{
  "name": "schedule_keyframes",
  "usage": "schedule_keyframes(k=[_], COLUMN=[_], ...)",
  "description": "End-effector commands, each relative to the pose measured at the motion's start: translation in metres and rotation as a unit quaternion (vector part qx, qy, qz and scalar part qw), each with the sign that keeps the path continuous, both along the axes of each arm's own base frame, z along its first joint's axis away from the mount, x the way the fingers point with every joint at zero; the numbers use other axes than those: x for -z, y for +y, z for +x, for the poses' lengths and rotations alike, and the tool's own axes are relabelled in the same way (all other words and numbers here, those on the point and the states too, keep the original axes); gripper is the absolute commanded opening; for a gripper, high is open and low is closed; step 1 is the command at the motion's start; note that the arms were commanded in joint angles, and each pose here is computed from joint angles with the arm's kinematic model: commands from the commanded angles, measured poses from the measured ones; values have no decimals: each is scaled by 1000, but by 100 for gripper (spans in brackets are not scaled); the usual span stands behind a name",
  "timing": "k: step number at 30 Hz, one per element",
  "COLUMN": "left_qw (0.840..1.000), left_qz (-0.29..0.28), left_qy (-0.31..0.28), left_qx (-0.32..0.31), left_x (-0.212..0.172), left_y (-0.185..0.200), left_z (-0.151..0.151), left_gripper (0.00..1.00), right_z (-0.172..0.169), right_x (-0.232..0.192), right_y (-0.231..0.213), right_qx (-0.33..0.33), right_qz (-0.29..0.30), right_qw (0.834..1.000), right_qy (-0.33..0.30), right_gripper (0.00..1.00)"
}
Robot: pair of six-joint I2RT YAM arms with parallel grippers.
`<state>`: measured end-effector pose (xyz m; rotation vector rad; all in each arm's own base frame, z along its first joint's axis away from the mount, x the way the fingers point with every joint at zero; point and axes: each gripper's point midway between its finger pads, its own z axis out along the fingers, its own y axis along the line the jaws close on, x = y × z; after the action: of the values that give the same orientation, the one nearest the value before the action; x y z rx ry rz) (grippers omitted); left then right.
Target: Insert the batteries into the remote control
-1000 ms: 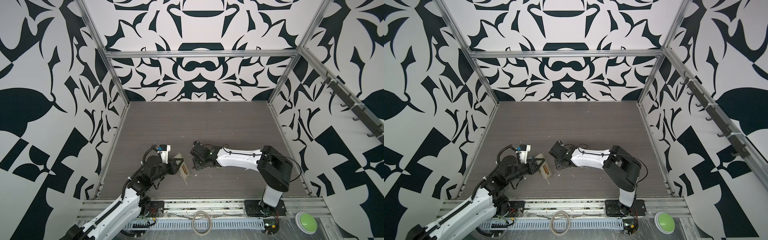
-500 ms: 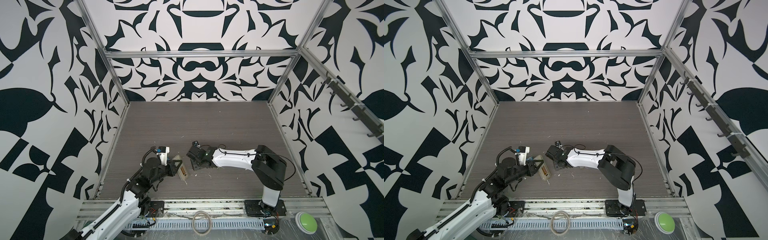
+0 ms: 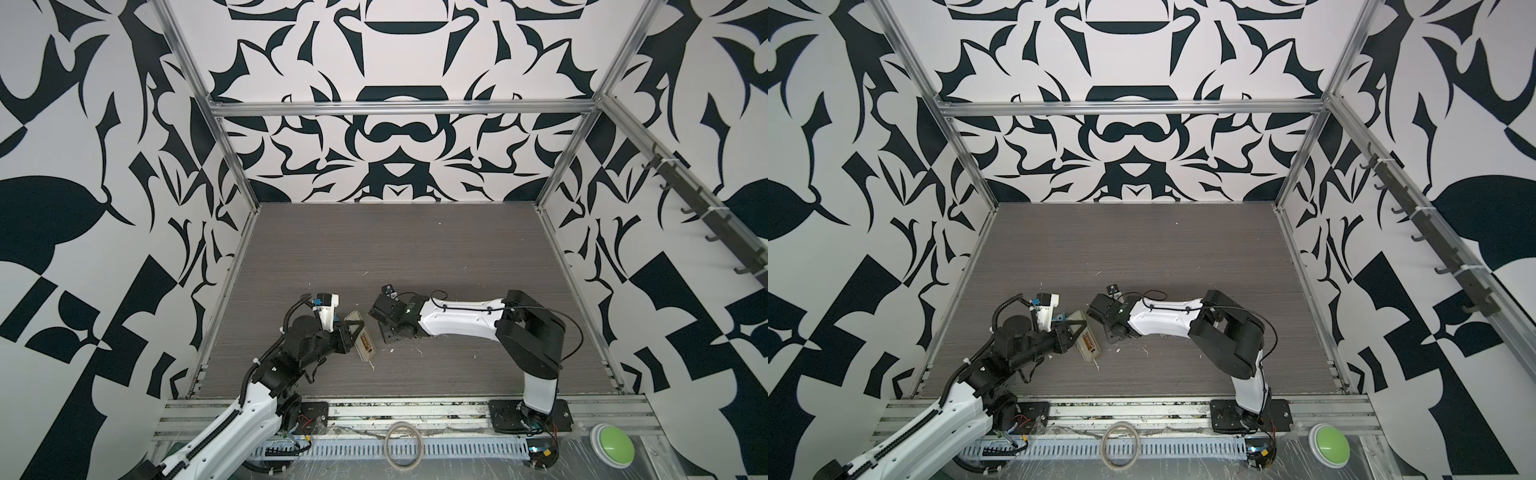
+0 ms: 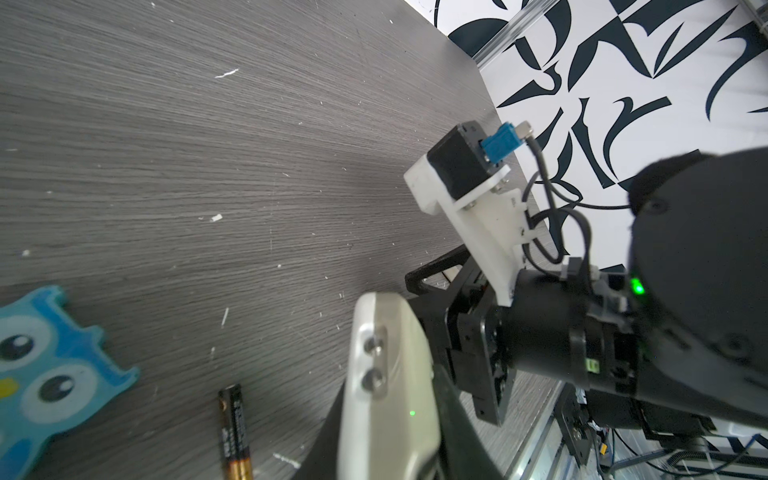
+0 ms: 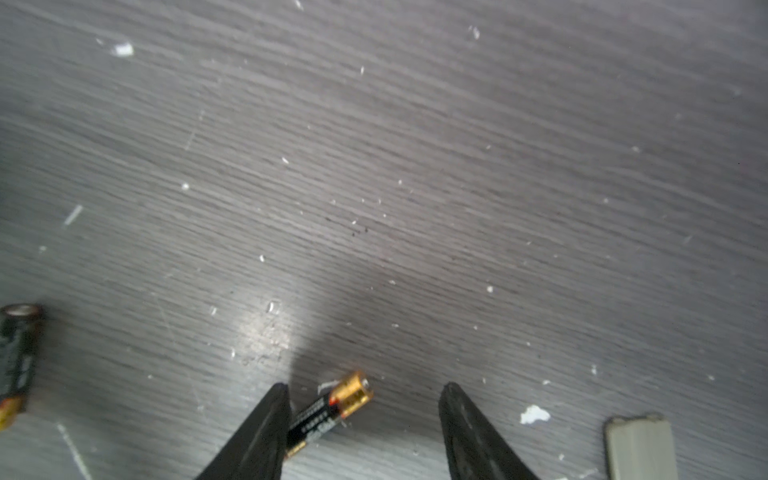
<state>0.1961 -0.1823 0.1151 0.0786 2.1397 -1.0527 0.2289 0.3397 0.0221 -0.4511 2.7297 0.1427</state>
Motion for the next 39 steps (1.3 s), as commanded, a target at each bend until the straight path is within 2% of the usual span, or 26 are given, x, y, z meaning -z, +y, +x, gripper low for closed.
schedule_keyframes(k=[1, 8, 17, 32, 39], left_qw=[1000, 1000, 1000, 997, 999], left_qz=[6, 6, 8, -34, -21], left_qy=[-10, -9, -5, -38, -27], left_qx=[-5, -7, -7, 49, 42], left_x=[0, 1, 2, -15, -7], left_y=[3, 3, 3, -11, -9], left_z=[2, 3, 3, -12, -10], left_gripper=[0, 0, 0, 0, 0], right_z=[2, -5, -6, -15, -22], right_x=[-11, -5, -3, 1, -3], right_y=[1, 0, -6, -23, -31], right_qx=[8, 1, 2, -22, -52], right_qz=[0, -12, -15, -24, -26], right_qw=[1000, 1000, 1000, 999, 998], right_qy=[-13, -6, -9, 0, 8], right_gripper=[61, 57, 32, 2, 0])
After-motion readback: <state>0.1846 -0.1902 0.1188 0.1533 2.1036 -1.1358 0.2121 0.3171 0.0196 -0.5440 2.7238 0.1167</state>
